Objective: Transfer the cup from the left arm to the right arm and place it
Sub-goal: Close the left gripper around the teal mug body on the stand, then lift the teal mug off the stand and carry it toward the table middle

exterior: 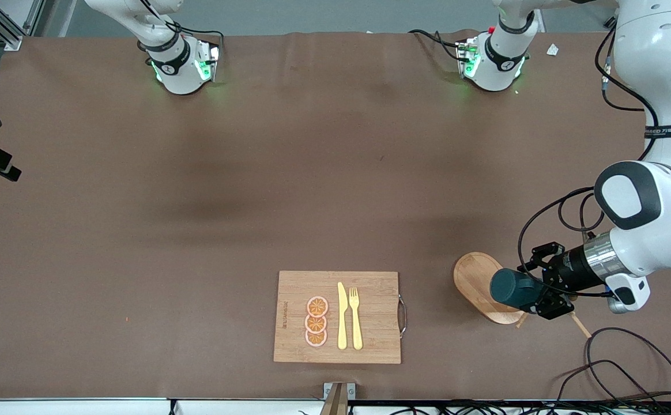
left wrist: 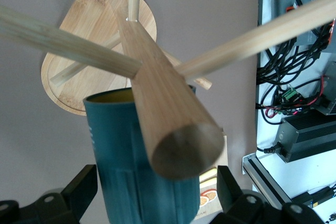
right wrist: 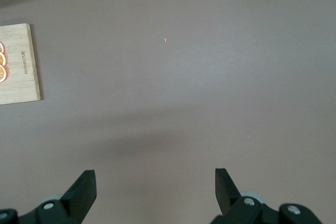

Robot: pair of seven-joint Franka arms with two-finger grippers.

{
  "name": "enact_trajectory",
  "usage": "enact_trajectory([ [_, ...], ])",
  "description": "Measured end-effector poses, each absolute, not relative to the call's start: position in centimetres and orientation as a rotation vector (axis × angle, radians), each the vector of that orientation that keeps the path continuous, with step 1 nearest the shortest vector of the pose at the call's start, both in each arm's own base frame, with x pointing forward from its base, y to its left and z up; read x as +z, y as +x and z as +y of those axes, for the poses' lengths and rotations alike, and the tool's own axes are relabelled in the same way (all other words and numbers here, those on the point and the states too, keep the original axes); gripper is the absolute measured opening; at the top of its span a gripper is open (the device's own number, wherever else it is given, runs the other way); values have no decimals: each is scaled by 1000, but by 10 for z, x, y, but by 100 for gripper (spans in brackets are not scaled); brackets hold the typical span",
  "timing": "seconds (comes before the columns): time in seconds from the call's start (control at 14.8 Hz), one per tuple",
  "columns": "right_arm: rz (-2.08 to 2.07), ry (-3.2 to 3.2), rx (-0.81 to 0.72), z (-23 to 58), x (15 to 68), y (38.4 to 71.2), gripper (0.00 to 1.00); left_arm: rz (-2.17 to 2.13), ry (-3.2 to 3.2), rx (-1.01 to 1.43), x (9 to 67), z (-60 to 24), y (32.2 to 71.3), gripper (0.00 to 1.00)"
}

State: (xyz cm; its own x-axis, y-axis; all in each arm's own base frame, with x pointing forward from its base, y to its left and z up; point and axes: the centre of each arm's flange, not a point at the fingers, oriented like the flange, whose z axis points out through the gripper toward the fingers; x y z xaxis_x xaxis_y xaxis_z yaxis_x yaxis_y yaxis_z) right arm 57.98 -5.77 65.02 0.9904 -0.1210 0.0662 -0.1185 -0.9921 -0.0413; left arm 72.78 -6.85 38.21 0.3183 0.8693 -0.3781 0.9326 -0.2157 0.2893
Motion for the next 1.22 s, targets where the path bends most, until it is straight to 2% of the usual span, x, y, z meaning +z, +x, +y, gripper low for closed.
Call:
enact_trajectory([
  [0.2, 186, -3097, -106, -58, 650, 580, 100, 1591, 2125, -178, 376, -73, 730, 98],
  [0.27, 186, -3097, -106, -58, 650, 580, 100, 1592, 2124, -178, 375, -74, 730, 94],
  [0.34, 186, -3097, -106, -58, 650, 580, 100, 1591, 2121, -178, 375, -74, 730, 85],
  [0.41, 186, -3097, -106, -58, 650, 580, 100, 1592, 2118, -178, 376, -75, 730, 84],
  [0.81, 186, -3097, -106, -58, 650, 580, 100, 1633, 2059, -186, 392, -86, 732, 84],
  [1.22, 187, -3097, -106, -58, 650, 580, 100, 1489, 2153, -187, 427, -178, 711, 84],
])
